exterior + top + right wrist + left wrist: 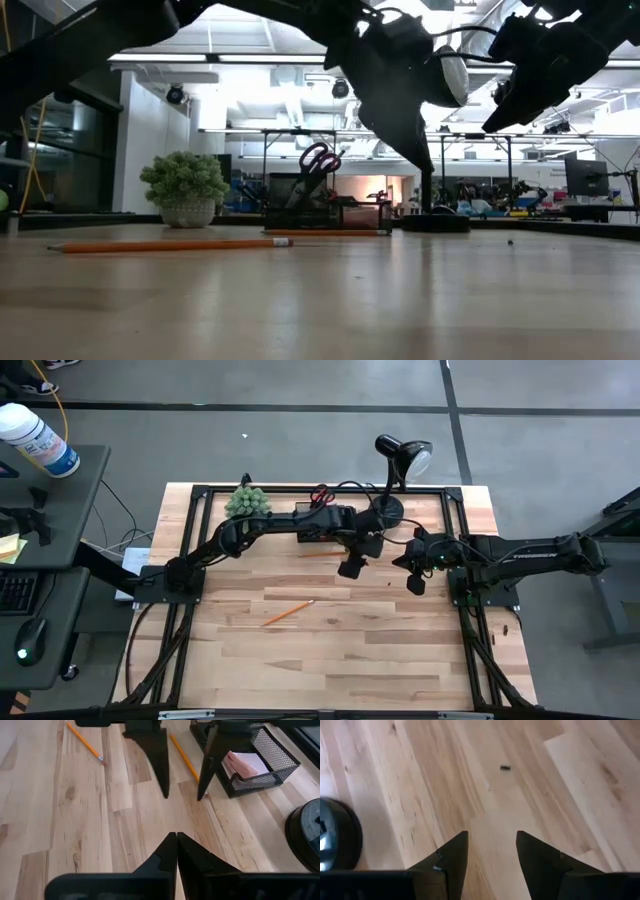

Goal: Pick and place office supplies into organizer
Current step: Put the bottom yellow pencil into the black desk organizer

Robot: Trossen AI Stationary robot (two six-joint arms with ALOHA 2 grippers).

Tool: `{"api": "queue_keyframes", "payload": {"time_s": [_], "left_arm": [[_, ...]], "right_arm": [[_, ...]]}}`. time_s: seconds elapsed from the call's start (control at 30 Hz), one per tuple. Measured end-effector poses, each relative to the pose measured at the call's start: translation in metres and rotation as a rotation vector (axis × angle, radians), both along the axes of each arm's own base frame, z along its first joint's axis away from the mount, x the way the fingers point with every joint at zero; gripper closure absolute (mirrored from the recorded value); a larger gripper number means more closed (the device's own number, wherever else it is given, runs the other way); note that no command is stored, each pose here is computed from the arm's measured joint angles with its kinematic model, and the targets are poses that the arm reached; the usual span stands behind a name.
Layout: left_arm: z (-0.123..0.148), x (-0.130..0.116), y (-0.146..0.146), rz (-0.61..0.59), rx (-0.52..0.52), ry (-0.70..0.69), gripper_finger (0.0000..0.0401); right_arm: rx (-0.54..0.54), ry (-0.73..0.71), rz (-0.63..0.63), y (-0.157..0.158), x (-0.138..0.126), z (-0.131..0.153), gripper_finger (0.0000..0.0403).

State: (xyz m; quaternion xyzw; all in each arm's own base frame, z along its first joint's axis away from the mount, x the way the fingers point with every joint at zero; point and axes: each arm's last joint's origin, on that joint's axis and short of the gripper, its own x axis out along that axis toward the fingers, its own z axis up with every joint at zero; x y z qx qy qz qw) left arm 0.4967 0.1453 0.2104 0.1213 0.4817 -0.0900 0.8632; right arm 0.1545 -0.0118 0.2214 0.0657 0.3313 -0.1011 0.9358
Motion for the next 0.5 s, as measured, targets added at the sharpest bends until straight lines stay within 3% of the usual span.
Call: {"api": "queue_keyframes", "payload": {"time_s": [0.2, 0.37, 0.5], "left_arm": [[-0.007, -0.001, 0.004, 0.01, -0.006, 0.025, 0.0246], [-0.025, -0.006, -0.003, -0.019, -0.027, 0.157, 0.0246], [-0.026, -0.006, 0.002, 0.015, 0.03, 0.193, 0.0247]], "right_arm": [[-0.003, 0.001, 0.002, 0.0, 0.0, 0.0, 0.0399], [-0.005, 0.004, 0.006, 0.0, 0.0, 0.0, 0.0401], [-0.004, 0.004, 0.006, 0.0, 0.0, 0.0, 0.0399]]}}
